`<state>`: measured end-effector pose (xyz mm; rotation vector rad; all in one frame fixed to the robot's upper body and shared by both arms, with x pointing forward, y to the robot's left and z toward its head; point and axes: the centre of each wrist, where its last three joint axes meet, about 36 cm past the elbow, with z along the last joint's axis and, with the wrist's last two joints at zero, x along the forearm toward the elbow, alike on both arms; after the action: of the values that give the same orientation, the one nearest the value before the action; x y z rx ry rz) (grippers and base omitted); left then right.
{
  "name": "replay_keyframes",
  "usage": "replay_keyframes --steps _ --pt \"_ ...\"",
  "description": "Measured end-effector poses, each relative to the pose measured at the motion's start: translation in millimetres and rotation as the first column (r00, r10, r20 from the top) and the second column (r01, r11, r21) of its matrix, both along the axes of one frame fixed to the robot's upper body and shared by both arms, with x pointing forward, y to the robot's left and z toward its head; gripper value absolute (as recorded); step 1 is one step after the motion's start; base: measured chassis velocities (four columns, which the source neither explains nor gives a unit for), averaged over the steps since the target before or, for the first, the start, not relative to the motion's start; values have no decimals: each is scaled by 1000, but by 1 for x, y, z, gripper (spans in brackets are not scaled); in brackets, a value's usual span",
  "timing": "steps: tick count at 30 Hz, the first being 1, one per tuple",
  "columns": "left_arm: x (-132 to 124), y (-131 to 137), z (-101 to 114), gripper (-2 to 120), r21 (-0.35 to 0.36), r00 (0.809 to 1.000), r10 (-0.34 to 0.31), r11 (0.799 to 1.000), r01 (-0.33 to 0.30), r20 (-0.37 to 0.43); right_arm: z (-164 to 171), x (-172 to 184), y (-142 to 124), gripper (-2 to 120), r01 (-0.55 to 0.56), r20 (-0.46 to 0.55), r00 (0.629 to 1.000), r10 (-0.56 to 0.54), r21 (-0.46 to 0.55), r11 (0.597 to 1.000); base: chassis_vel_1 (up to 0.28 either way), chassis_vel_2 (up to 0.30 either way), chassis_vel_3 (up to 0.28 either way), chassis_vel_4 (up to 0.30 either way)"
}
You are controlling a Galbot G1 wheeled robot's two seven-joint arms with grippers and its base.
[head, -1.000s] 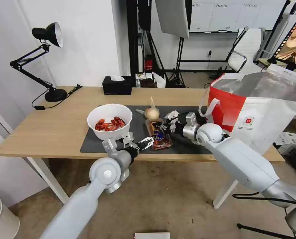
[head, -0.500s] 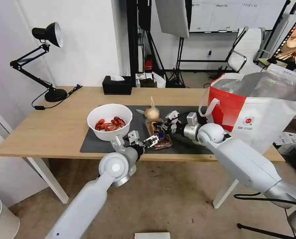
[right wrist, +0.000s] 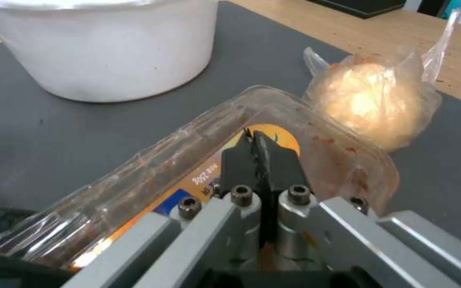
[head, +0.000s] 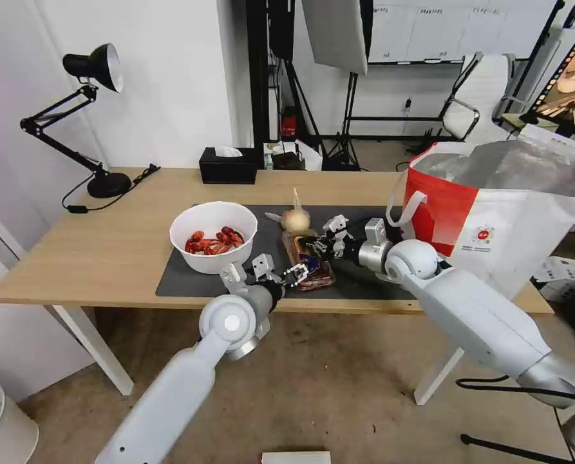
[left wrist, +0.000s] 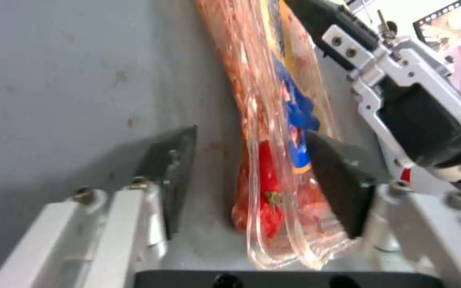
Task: Pick up the trash from the table and place it into the takeout bag.
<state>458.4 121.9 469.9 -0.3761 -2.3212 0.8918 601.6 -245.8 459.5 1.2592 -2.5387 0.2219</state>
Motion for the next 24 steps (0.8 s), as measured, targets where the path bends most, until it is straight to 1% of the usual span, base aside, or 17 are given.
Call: replay_keyframes --steps 1,2,3,4,7,8,11,12,13,17,19,20,21,23,24 --pt "0 0 0 48 1 1000 0 1000 0 0 0 -1 0 0 0 0 1000 0 0 1000 0 0 0 0" --pt "-1 0 0 41 1 1000 2 1000 -2 2 0 -2 -1 0 -1 0 1000 1 -1 1000 0 0 0 0" --pt "-1 1 0 37 2 1000 3 1000 -3 3 0 -2 -1 0 -1 1 1000 1 -1 1000 0 0 0 0" --pt "-1 1 0 37 2 1000 3 1000 -3 3 0 -2 -1 0 -1 1 1000 1 -1 1000 0 0 0 0" --pt "-2 1 1 23 -1 1000 11 1000 -11 11 1 -5 -2 0 -3 4 1000 3 -2 1000 0 0 0 0" --pt "-2 1 1 23 -1 1000 11 1000 -11 11 1 -5 -2 0 -3 4 1000 3 -2 1000 0 0 0 0" --pt "-3 0 2 8 -1 1000 14 1000 -14 19 1 -7 -4 0 -1 4 1000 1 0 1000 0 0 0 0" --pt "-3 0 2 8 -1 1000 14 1000 -14 19 1 -7 -4 0 -1 4 1000 1 0 1000 0 0 0 0" --pt "-3 -1 3 1 2 1000 16 1000 -16 25 1 -8 -4 0 -1 4 1000 1 1 1000 0 0 0 0" --pt "-4 -2 5 0 3 999 17 1000 -17 37 3 -12 -4 0 5 12 1000 -5 7 1000 0 0 0 0" --pt "-6 -2 9 0 0 998 17 1000 -17 52 8 -18 -5 0 16 31 999 -17 41 999 0 0 0 0" --pt "-6 -2 9 0 0 998 17 1000 -17 52 8 -18 -5 0 16 31 999 -17 41 999 0 0 0 0" --pt "-8 -2 12 0 -1 998 19 1000 -19 66 13 -23 -5 0 34 49 998 -38 86 996 0 0 0 0" --pt "-12 -1 19 0 -3 995 22 1000 -22 93 22 -39 -3 0 117 83 987 -138 218 969 0 0 0 0" --pt "-12 -1 19 0 -3 995 22 1000 -22 93 22 -39 -3 0 117 83 987 -138 218 969 0 0 0 0"
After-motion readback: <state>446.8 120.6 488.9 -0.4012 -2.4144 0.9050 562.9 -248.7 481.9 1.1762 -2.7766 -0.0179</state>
